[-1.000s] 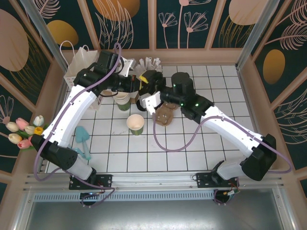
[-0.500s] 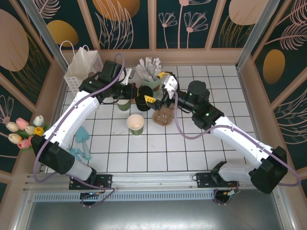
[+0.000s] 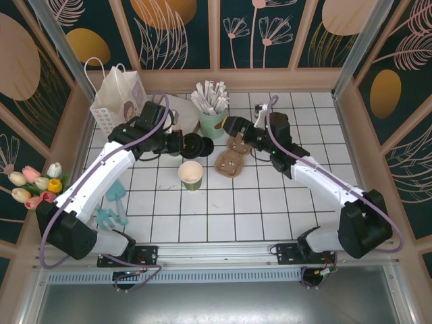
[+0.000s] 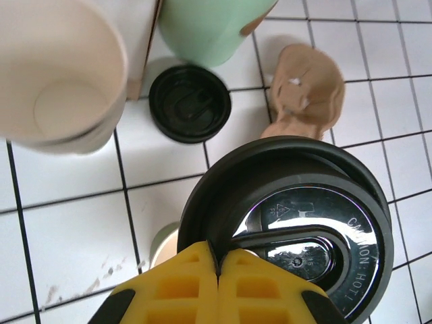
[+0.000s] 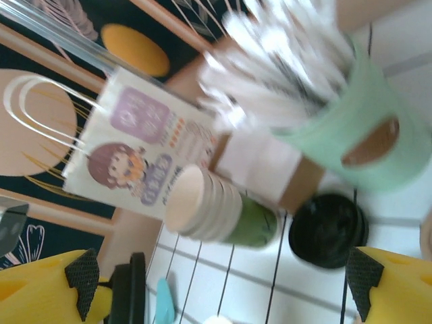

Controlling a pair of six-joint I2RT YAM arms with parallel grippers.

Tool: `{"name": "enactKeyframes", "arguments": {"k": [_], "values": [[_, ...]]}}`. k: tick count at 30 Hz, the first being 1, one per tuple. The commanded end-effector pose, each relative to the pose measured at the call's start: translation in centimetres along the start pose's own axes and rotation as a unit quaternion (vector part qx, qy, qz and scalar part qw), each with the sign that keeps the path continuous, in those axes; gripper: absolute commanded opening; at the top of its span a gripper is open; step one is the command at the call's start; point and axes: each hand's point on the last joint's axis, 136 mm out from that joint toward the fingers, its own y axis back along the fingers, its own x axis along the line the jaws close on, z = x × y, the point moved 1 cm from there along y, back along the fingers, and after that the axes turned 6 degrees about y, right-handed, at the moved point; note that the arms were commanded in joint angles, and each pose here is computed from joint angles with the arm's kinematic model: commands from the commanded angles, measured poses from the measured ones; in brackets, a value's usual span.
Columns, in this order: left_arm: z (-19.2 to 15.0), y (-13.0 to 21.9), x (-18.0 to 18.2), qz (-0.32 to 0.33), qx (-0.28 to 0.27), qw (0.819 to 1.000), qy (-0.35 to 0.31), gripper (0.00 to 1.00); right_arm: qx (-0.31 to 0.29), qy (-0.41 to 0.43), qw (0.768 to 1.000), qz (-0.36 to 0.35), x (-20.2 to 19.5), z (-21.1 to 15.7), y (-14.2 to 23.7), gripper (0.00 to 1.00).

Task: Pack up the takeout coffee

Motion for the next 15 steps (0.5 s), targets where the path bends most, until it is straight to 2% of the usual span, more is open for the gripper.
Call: {"name": "enactKeyframes", "arguments": {"k": [1, 8, 15], "values": [[-2.0, -0.2, 1.7, 0.021, 0.019, 0.999, 0.047, 0.00, 0.058, -0.064, 0.996, 0.020, -0.1, -2.5, -0.3, 0.95], [-5.1, -1.7, 3.7, 0.037, 0.046, 0.995, 0.086, 0.00, 0.168, -0.036, 0.981, 0.085, 0.8, -8.3, -1.7, 0.83], [-5.9, -2.8, 3.9, 0.031, 0.052, 0.995, 0.084, 0.00, 0.205, -0.026, 0.971, 0.117, 1.2, -11.3, -3.0, 0.73]]}}
